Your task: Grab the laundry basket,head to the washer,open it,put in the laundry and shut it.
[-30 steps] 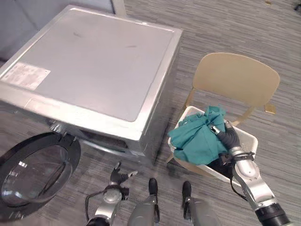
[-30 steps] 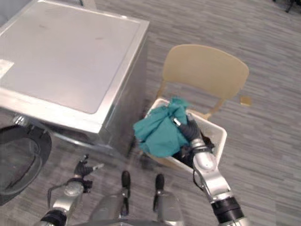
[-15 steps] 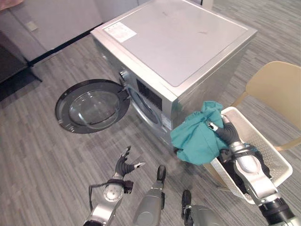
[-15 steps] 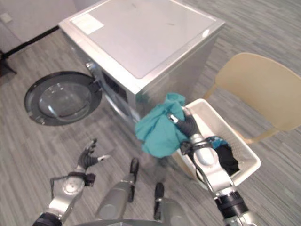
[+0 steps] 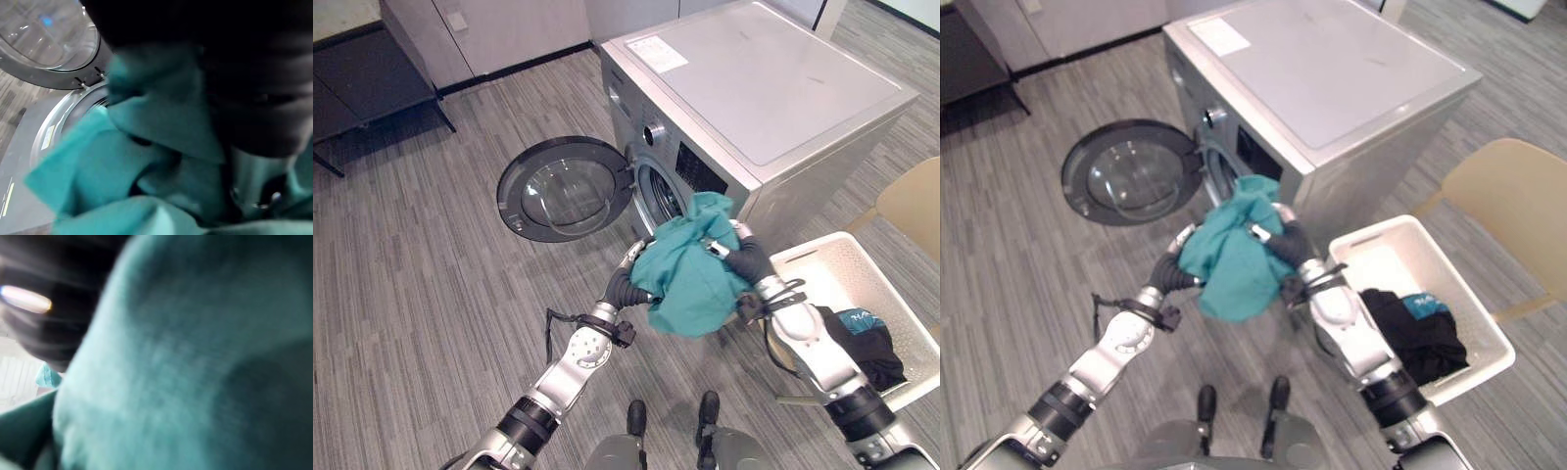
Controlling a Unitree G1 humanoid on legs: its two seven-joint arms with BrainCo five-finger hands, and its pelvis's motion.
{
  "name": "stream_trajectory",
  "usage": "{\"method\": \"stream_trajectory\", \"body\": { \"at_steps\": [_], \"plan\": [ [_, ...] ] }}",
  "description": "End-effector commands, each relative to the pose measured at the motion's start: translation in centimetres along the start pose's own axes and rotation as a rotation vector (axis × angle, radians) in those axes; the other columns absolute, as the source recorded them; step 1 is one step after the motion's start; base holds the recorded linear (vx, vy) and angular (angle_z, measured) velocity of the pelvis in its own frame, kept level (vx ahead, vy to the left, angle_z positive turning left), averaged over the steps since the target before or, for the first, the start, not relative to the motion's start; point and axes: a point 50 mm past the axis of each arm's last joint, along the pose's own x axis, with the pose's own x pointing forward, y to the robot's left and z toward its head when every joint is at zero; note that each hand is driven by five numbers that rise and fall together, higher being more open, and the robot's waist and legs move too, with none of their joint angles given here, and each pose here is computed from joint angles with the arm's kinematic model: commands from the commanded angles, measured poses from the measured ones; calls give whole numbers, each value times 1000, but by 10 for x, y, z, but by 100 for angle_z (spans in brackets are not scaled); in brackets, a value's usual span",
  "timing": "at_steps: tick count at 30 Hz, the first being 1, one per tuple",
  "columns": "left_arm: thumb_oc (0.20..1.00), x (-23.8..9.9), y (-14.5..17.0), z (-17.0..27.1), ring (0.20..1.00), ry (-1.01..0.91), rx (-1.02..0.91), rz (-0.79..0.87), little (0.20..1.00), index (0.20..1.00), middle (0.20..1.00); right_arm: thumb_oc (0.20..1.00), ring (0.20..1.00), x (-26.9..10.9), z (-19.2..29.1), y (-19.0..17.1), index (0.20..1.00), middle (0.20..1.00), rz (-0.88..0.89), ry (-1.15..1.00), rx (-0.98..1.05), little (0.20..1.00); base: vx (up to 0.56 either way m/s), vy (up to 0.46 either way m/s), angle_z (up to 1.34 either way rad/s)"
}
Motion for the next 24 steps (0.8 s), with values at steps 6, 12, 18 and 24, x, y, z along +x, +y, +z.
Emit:
{"method": "stream_trajectory", "body": {
  "at_steps": [6, 12, 18, 24],
  "plan": [
    [523, 35, -12, 24, 523, -109, 135, 12, 523, 523, 523, 200, 200, 22, 9, 34, 200, 200, 32, -41, 258, 200, 31, 42, -4],
    [200, 36, -2, 27, 200, -117, 80, 121, 200, 200, 200, 1000, 1000, 15, 0, 50, 1000, 1000, 92, 10, 328, 1000, 44, 13, -8],
    [200, 1, 27, -12, 200, 47, 53, 243, 200, 200, 200, 1000, 1000, -13, -1, 5, 1000, 1000, -12, 7, 30, 1000, 43, -6, -6],
    [200, -50, 46, -53, 200, 244, 14, 322, 200, 200, 200, 1000, 1000, -57, -14, -38, 1000, 1000, -157, 107, -187, 1000, 33, -35, -4]
  ]
}}
